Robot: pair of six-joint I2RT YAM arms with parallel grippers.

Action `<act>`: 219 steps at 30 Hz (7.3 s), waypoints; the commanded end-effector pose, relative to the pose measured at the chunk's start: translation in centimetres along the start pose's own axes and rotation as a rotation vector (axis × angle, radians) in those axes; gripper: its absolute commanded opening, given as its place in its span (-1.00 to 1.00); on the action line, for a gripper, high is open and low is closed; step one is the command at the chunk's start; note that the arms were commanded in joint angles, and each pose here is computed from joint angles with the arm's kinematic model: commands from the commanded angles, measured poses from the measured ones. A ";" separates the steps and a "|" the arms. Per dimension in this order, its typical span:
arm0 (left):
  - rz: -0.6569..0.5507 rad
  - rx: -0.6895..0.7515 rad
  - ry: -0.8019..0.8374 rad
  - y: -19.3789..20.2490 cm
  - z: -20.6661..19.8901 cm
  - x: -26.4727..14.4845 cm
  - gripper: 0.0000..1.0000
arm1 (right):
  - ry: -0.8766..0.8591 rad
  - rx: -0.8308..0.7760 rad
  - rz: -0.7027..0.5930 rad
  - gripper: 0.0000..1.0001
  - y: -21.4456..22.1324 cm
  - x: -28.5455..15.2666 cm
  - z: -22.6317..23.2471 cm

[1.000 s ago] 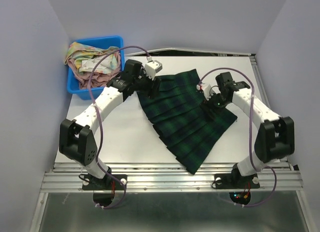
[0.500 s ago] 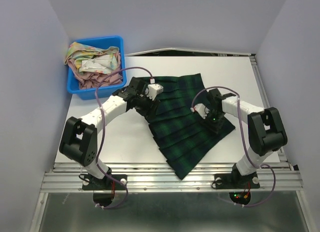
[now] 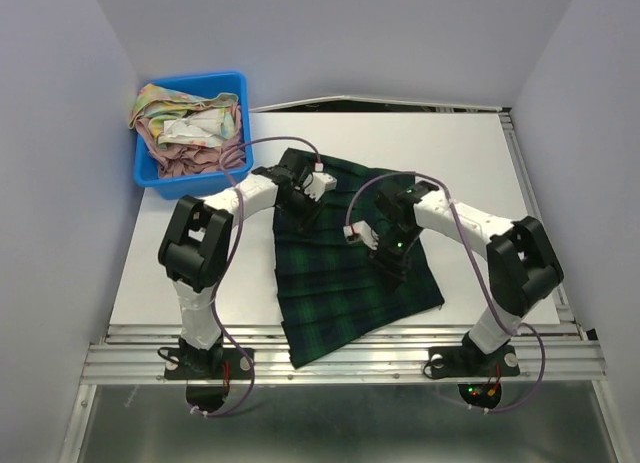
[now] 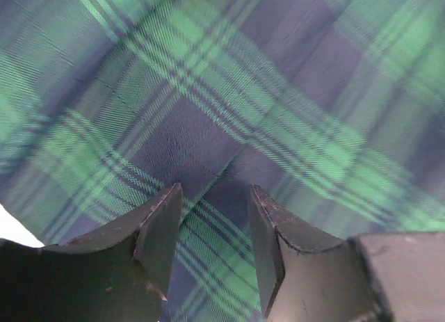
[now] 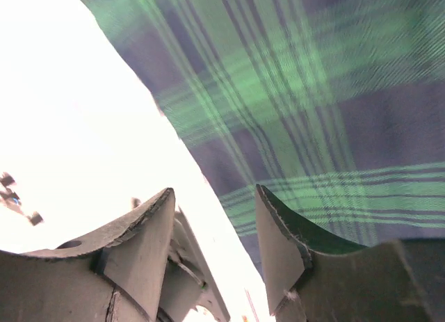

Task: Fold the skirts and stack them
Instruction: Flatten the skirt out, then fold the skirt

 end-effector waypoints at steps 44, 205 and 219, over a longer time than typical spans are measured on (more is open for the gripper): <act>-0.144 0.597 -0.046 -7.4 -2.3 -8.6 0.40 | 0.410 0.435 -0.627 0.28 -5.3 -19.2 -15.9; 0.090 0.517 -0.257 3.0 -0.1 -1.0 -1.00 | 0.714 0.073 -0.655 -0.99 -0.9 -12.4 -19.4; -0.066 0.471 -0.380 -3.5 1.0 -14.0 -1.00 | 0.726 -0.100 -0.736 -0.99 -2.9 -21.7 -10.8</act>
Point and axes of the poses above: each gripper's point midway between its finger pads, its own x axis out along the fingers, its own z axis along the line the jaws close on, y = z × x, the point moved 2 cm from there along -x, back along the fingers, and after that the axes turned 4 degrees about x, right-handed, at the moved point
